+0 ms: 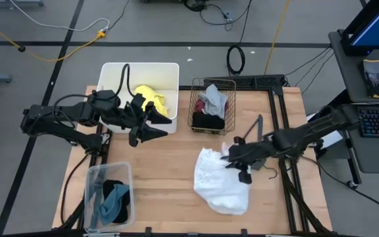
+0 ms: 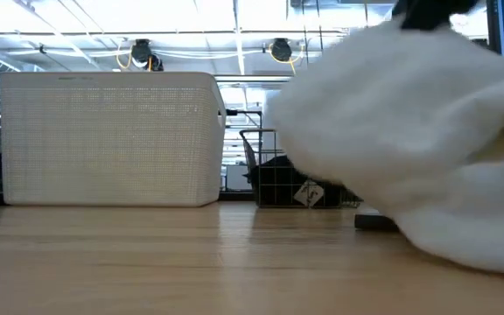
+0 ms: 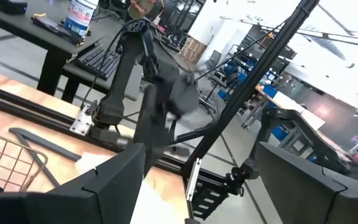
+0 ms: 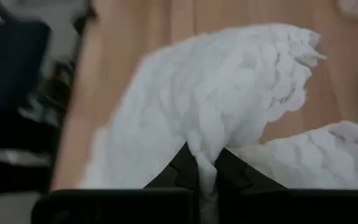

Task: Pick & Place Cloths
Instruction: Put the white sweater into the white bin

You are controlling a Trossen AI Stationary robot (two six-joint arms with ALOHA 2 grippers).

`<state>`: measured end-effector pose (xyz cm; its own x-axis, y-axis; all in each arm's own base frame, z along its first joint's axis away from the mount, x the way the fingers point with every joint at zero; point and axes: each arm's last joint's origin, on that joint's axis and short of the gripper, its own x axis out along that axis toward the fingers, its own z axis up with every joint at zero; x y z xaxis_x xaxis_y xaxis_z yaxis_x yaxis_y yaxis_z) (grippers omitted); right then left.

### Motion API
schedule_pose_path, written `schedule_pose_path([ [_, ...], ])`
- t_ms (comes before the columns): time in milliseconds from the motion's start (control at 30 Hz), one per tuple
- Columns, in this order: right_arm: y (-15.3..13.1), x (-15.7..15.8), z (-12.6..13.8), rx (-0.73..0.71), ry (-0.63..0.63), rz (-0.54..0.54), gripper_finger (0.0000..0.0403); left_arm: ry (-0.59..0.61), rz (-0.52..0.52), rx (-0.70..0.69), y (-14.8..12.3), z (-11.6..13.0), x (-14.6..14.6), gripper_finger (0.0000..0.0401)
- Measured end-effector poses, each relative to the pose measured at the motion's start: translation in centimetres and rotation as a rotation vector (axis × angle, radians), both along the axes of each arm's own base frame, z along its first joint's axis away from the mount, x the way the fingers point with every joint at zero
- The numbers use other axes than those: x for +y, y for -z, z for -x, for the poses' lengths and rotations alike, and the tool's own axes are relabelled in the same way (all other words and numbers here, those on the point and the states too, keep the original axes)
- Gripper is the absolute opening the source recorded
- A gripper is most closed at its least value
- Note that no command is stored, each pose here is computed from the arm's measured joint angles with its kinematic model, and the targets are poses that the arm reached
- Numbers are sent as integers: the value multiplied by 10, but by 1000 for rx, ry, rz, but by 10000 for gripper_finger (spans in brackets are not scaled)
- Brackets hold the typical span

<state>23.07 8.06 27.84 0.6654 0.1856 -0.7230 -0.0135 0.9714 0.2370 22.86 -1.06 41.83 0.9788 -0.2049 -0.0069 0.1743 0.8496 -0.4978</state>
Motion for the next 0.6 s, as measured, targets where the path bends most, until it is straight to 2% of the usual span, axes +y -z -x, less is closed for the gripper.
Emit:
schedule_pose_path([
  [233,-47,-7,20,-295,37,-153,8,17,12,9,1,-1,-4,310],
  [367,-70,-10,27,-473,33,-219,8,42,16,44,8,-10,-10,310],
  [600,-97,-15,30,-708,17,-235,8,78,33,106,22,-29,-21,310],
])
